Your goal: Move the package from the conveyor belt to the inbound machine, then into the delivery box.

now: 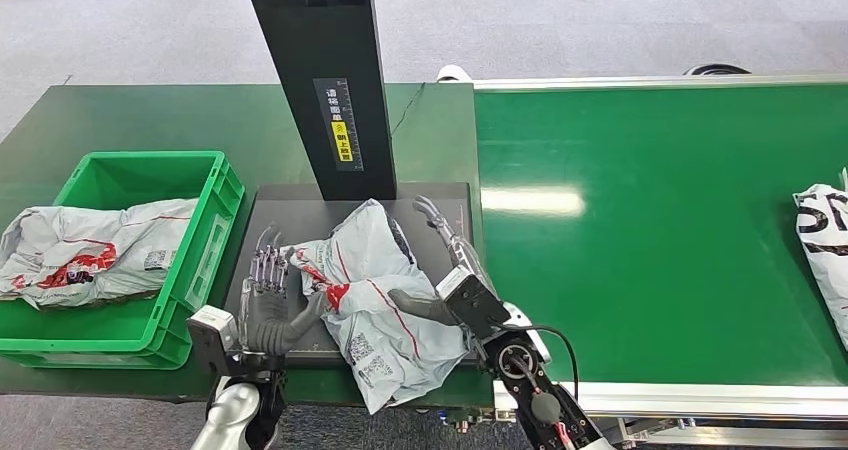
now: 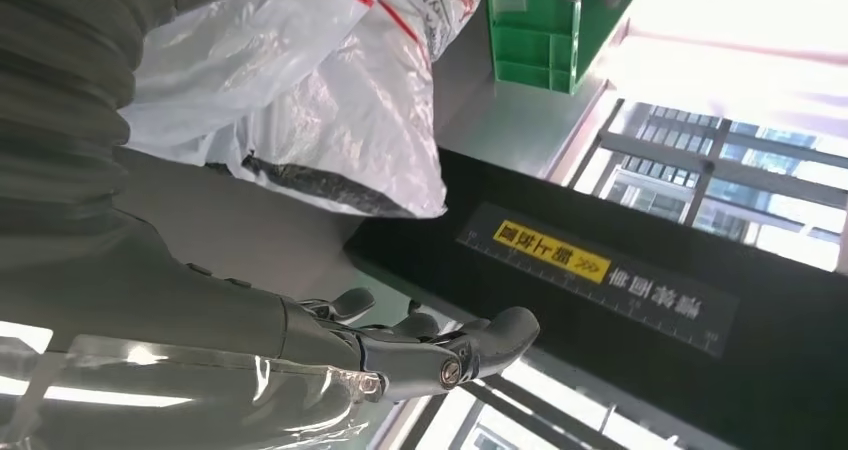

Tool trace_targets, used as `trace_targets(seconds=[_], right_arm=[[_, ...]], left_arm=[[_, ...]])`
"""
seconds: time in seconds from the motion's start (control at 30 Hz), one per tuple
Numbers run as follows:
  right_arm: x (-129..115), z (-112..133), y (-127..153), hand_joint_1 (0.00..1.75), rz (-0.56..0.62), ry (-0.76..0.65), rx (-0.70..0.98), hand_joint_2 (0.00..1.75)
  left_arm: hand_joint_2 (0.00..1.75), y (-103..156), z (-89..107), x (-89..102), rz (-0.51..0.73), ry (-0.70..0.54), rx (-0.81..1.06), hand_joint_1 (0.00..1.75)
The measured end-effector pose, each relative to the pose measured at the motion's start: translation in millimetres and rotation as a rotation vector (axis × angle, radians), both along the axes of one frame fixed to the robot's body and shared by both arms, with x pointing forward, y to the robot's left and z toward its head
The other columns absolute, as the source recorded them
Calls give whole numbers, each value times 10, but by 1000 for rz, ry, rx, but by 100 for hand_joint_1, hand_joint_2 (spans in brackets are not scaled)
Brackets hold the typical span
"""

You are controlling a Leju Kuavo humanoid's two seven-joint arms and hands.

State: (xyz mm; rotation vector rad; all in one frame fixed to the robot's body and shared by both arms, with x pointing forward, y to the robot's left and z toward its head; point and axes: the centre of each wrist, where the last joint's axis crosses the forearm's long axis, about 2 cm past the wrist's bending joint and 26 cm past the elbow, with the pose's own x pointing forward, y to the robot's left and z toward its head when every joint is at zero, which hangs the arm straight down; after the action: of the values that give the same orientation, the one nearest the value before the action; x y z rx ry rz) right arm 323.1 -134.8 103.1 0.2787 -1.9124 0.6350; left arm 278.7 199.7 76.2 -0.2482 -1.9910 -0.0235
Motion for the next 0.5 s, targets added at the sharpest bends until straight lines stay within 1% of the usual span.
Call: trace_targets(seconds=[0.1, 0.27, 0.43, 0.5], right_arm=[[5, -19, -39, 0, -28, 12, 28, 175], [-10, -59, -129, 0, -80, 24, 94, 175], [-24, -72, -185, 0, -109, 27, 119, 175], [-37, -74, -216, 0, -129, 28, 136, 175]], left_arm=[[175, 20, -10, -7, 1, 5, 15, 0], [175, 71, -15, -24, 51, -37, 227, 0], [175, 101, -10, -33, 69, -55, 301, 0], [175, 116, 5, -38, 101, -72, 394, 0]])
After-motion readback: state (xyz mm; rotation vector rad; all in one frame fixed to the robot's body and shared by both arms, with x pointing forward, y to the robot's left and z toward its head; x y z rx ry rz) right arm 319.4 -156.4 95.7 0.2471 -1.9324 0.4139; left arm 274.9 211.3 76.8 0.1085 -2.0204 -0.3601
